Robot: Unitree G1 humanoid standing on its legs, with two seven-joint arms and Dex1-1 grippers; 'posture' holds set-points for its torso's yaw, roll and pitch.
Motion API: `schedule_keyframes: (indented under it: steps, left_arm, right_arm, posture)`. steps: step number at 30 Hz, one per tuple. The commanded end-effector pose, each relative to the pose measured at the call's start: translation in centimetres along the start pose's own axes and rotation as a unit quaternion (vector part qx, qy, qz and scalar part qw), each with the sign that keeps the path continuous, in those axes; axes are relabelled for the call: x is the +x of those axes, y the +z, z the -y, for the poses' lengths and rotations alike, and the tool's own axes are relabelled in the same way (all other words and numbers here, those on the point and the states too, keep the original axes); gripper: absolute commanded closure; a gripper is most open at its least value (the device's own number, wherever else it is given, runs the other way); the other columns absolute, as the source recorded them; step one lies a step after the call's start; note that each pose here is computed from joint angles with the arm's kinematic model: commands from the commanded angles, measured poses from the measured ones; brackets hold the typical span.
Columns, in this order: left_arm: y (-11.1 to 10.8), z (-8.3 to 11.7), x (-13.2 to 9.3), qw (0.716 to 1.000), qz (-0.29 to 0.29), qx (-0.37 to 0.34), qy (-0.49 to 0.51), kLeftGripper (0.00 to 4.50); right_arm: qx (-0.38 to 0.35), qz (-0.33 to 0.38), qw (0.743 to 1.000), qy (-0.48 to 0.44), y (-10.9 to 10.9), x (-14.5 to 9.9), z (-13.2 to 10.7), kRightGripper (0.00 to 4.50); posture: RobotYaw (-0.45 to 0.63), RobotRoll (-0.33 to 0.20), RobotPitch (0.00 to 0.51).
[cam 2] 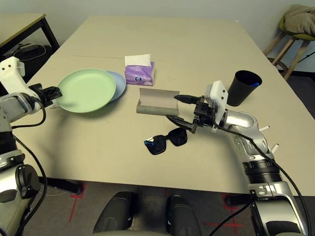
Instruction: Organize and tidy the items on the table.
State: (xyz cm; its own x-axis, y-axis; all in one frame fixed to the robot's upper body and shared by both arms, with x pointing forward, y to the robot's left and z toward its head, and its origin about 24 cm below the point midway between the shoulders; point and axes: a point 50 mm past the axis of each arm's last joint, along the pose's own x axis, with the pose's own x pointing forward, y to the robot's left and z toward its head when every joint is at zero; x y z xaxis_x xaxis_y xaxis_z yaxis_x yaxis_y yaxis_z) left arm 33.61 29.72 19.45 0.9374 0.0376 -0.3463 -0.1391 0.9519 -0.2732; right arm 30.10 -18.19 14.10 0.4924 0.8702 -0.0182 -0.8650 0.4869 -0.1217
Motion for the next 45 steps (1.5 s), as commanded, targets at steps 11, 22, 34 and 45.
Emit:
schedule_keyframes:
  steps: [11, 22, 34, 45]
  left_arm:
    - [1.7, 1.6, 2.5, 1.000, 0.016, 0.012, 0.013, 4.48]
    - [0.8, 2.4, 4.9, 0.999, 0.016, 0.003, 0.031, 4.48]
    - [0.6, 3.7, 6.1, 0.998, 0.061, -0.026, 0.020, 2.23]
    - [1.6, 2.6, 4.8, 0.995, 0.095, 0.025, -0.006, 0.02]
  right_arm:
    - [0.014, 0.008, 1.000, -0.002, -0.1, -0.2, -0.3, 0.00]
    - [0.006, 0.009, 1.000, -0.004, -0.4, -0.5, -0.2, 0.00]
    - [-0.004, 0.010, 1.000, -0.002, 0.0, -0.4, -0.1, 0.00]
    - [-0.006, 0.015, 1.000, 0.001, 0.3, 0.0, -0.2, 0.00]
  posture:
    - [0.21, 0.000, 0.075]
    - [0.19, 0.000, 0.072]
    - [0.19, 0.000, 0.068]
    - [0.21, 0.000, 0.069]
